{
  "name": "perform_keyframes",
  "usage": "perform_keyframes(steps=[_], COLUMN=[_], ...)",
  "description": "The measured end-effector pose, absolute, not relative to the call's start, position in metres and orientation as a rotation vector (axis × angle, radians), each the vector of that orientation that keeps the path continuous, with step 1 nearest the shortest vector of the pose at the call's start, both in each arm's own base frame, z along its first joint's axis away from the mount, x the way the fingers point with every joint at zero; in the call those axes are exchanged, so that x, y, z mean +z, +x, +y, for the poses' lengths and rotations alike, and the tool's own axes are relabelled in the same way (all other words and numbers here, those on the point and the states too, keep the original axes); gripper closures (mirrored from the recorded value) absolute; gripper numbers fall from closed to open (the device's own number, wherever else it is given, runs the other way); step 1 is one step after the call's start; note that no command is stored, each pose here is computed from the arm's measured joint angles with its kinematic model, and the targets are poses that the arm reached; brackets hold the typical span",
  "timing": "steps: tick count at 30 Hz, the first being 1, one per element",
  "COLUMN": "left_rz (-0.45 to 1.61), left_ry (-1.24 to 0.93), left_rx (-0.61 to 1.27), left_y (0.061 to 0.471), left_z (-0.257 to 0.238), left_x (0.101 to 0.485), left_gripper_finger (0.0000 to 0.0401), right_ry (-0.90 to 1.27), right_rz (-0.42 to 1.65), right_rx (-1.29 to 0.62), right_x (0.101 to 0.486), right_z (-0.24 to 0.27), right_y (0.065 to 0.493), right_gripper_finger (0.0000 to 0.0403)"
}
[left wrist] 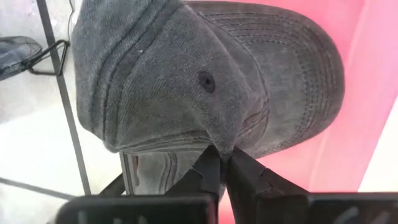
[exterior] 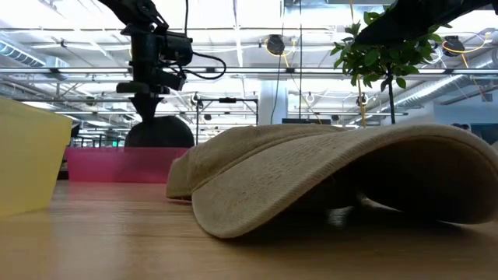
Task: Pick & Place hat
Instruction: Put the bottom left black cap into the red bin, then adjust the red bin
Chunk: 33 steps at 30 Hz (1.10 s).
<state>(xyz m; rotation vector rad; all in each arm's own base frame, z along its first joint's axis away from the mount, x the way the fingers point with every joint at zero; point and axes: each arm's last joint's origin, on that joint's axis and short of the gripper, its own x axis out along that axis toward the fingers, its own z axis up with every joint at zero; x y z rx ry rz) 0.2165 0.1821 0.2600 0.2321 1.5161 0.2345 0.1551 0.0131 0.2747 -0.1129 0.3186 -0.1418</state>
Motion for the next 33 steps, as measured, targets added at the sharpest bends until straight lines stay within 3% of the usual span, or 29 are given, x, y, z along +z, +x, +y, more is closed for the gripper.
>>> perform_keyframes(steps=[14,18,27,33], left_rz=[1.533,1.449,1.048,0.87], left_ry=[0.363,0.4,0.445,0.371], left_rx=[0.286,0.349,0.354,0.251], left_y=[0.23,0.243,0.292,0.311], left_z=[0.171,0.168,0.137,0.111], left_x=[0.262,0.265,0.28,0.286], left_gripper_finger=[0.0251,0.0243,0.0242,0.0242], right_ry=[-0.113,-0.113,-0.125,-0.125], right_rz=[0.32,0.32,0.321,0.32], right_rx=[-0.142,-0.141,-0.145,-0.147], right_x=[0.275,0.275,0.275,0.275], right_z=[0.013,0.013,0.013,0.013], right_y=[0.155,0.155,0.155,0.155], right_gripper_finger=[0.0307,0.0307,0.0307,0.0307])
